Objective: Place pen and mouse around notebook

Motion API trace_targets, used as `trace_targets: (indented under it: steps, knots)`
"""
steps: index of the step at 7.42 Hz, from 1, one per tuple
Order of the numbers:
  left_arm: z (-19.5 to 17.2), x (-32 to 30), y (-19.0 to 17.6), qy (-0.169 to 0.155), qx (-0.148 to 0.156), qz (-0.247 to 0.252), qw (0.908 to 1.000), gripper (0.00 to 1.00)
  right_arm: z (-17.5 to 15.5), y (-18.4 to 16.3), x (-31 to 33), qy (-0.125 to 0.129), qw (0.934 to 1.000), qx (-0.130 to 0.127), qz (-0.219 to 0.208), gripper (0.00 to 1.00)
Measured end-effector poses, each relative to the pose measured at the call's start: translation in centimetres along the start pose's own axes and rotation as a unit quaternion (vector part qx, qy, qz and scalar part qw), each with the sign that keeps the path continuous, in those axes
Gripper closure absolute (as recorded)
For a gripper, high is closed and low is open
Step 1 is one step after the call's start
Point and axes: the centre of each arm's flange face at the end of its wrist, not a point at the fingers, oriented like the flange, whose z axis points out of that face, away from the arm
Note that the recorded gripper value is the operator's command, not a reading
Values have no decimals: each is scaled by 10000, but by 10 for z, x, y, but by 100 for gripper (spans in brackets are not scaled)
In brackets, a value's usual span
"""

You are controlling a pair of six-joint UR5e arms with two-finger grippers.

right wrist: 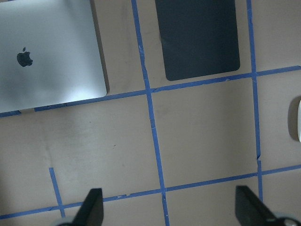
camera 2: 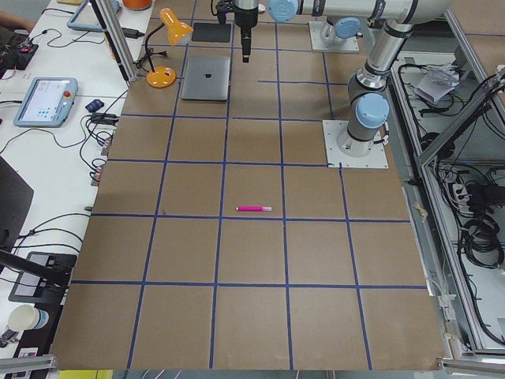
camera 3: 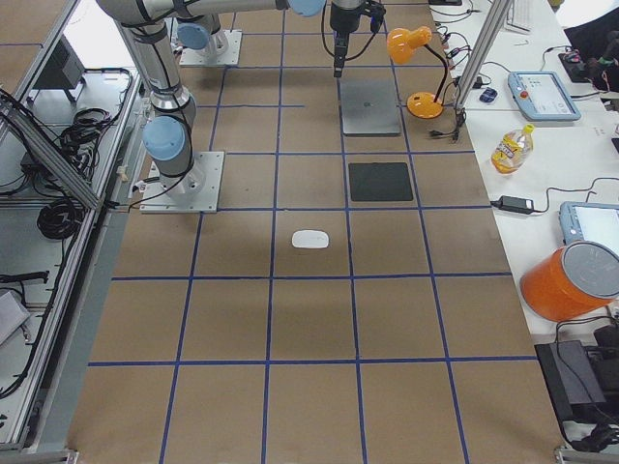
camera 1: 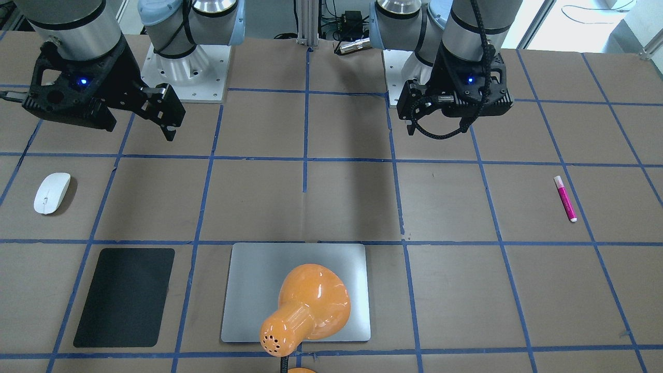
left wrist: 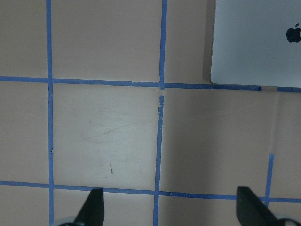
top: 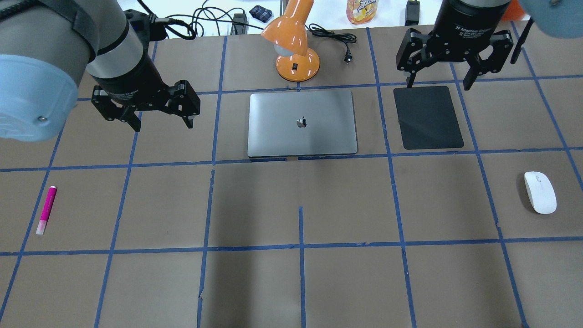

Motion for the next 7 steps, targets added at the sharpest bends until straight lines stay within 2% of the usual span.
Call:
trace_targets:
  steps: [4,6,7]
  knots:
    - [5,-6,-2,-13,-80,79,9999,0,-2,-7,2,-25,10000,17,-44,0]
    - [26,-59,-15,-98,-267,314,9991,0,-6,-26,24,-39,9999,48,-84,0]
    - [45,-112,-24,-97,-375,181,9991,0,-5,-41,51,-20,10000,72,-29,0]
